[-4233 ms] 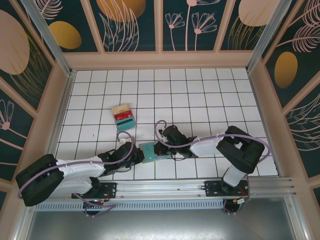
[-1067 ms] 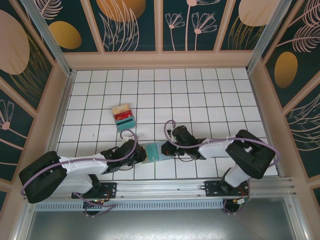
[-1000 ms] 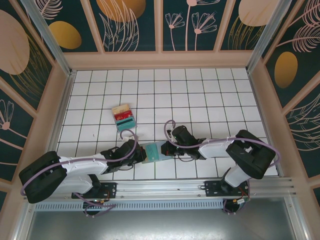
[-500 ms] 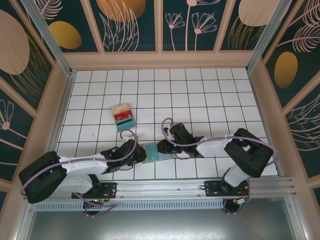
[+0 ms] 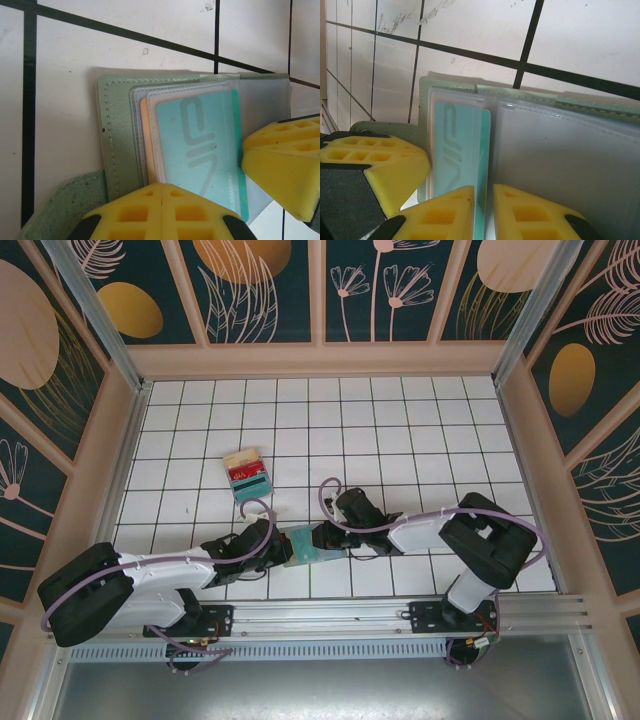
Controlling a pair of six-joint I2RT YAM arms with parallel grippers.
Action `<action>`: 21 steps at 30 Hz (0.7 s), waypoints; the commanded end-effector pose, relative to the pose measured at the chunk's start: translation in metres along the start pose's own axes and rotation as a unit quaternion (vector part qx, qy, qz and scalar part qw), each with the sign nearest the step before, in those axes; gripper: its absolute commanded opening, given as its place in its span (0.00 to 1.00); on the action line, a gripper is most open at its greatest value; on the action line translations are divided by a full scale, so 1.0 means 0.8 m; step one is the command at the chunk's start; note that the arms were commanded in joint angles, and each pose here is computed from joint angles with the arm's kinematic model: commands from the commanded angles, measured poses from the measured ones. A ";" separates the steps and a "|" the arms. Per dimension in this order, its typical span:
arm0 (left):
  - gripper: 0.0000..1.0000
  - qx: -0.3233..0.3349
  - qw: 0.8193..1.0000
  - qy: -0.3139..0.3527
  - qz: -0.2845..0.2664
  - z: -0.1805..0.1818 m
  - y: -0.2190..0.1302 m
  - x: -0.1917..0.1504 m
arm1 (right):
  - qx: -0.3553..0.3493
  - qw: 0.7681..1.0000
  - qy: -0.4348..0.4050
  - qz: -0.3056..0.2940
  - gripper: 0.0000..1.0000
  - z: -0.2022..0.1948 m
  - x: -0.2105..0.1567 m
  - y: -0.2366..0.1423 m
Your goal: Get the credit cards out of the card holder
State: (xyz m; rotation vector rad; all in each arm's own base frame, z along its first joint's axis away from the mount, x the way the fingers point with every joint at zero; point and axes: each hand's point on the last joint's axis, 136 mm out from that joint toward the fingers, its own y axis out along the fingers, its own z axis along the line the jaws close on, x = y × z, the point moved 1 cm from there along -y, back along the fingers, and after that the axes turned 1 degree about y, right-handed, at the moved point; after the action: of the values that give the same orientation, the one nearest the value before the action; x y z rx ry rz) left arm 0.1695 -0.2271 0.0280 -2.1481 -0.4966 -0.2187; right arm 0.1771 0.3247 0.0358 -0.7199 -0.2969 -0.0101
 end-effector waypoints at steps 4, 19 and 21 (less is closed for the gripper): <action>0.00 0.020 1.000 0.009 0.017 0.015 0.002 -0.012 | 0.019 1.000 -0.012 0.007 0.17 0.014 0.002 0.007; 0.00 0.028 0.999 0.010 0.018 0.021 0.000 -0.014 | -0.003 1.000 0.006 -0.015 0.00 -0.009 0.004 -0.014; 0.00 0.029 0.999 0.010 0.018 0.022 0.000 -0.014 | -0.003 1.000 0.008 -0.017 0.00 -0.012 0.003 -0.017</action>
State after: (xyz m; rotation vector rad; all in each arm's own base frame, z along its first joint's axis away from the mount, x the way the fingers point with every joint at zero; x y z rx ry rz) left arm 0.1694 -0.2270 0.0279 -2.1474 -0.4960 -0.2187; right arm 0.1787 0.3155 0.0357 -0.7219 -0.2859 -0.0257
